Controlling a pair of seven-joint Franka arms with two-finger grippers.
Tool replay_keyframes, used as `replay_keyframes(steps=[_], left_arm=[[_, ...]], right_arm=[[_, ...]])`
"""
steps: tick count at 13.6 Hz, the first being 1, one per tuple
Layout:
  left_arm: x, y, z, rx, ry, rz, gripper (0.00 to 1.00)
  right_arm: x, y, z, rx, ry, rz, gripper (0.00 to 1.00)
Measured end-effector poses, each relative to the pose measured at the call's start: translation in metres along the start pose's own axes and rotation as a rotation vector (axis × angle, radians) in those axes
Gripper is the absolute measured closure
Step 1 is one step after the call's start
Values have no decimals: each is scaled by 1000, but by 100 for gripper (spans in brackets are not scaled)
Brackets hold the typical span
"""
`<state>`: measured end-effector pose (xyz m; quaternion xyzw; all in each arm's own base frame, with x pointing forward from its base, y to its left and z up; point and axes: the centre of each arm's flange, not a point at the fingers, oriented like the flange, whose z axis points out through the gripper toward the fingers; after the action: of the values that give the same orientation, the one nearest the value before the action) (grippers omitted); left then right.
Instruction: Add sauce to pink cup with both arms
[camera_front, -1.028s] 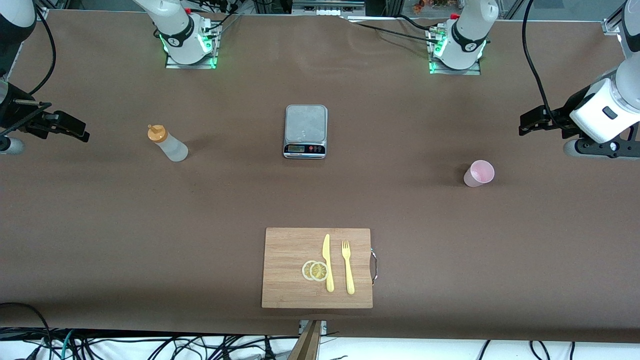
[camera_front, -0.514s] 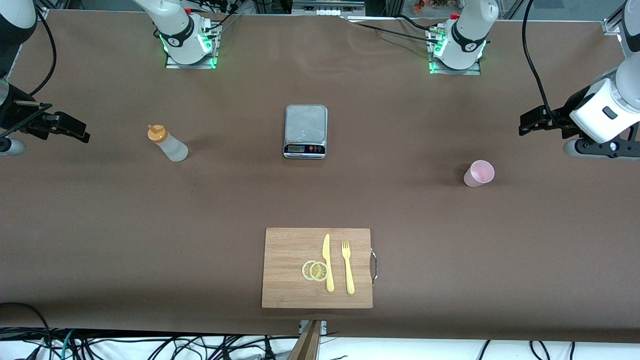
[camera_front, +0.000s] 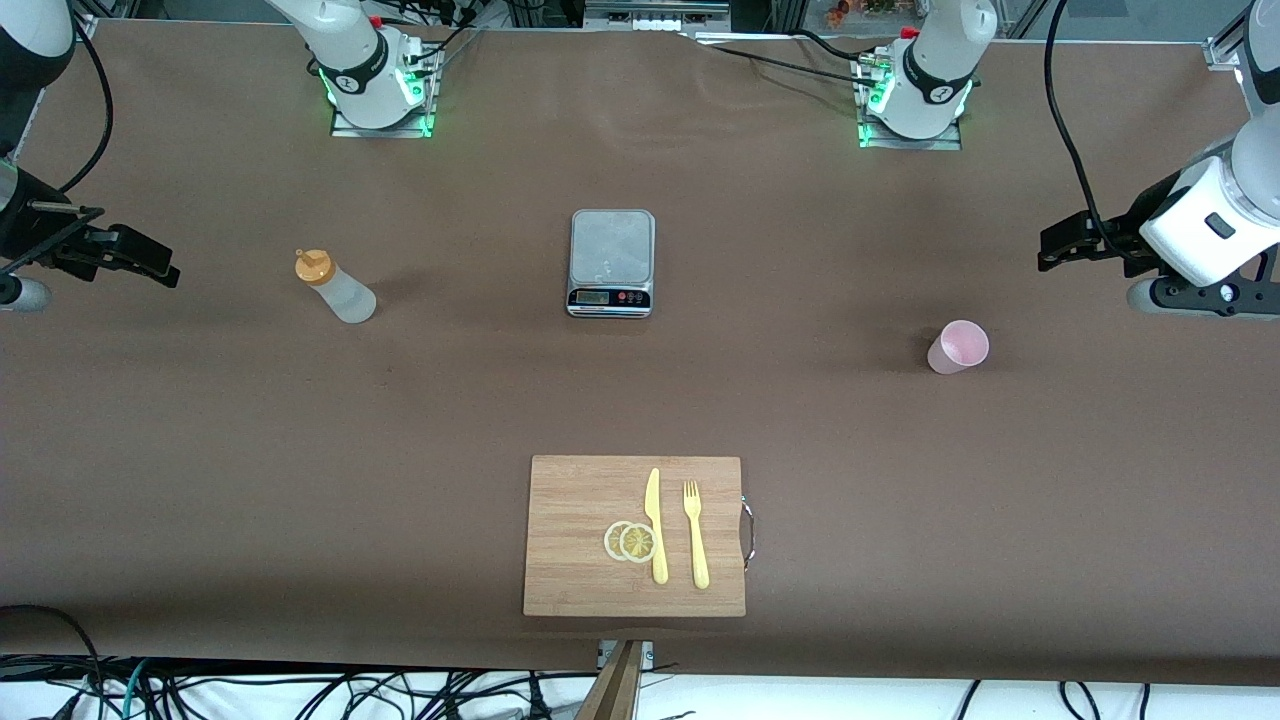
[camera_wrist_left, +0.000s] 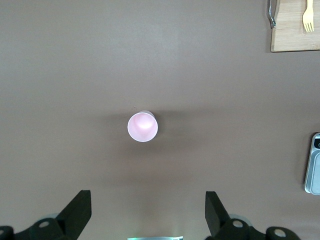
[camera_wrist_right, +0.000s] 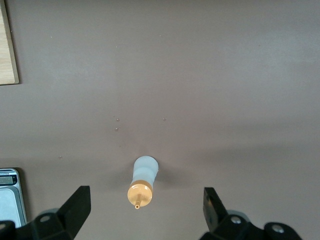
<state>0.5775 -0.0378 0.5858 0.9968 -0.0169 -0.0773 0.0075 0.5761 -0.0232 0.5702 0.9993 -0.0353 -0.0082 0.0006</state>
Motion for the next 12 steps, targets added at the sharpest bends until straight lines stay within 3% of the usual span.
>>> replay_keyframes(steps=[12], left_arm=[[7,-8,11,-2,-22,-14,0]], right_arm=[[0,-2,0,0,1,-3,0]])
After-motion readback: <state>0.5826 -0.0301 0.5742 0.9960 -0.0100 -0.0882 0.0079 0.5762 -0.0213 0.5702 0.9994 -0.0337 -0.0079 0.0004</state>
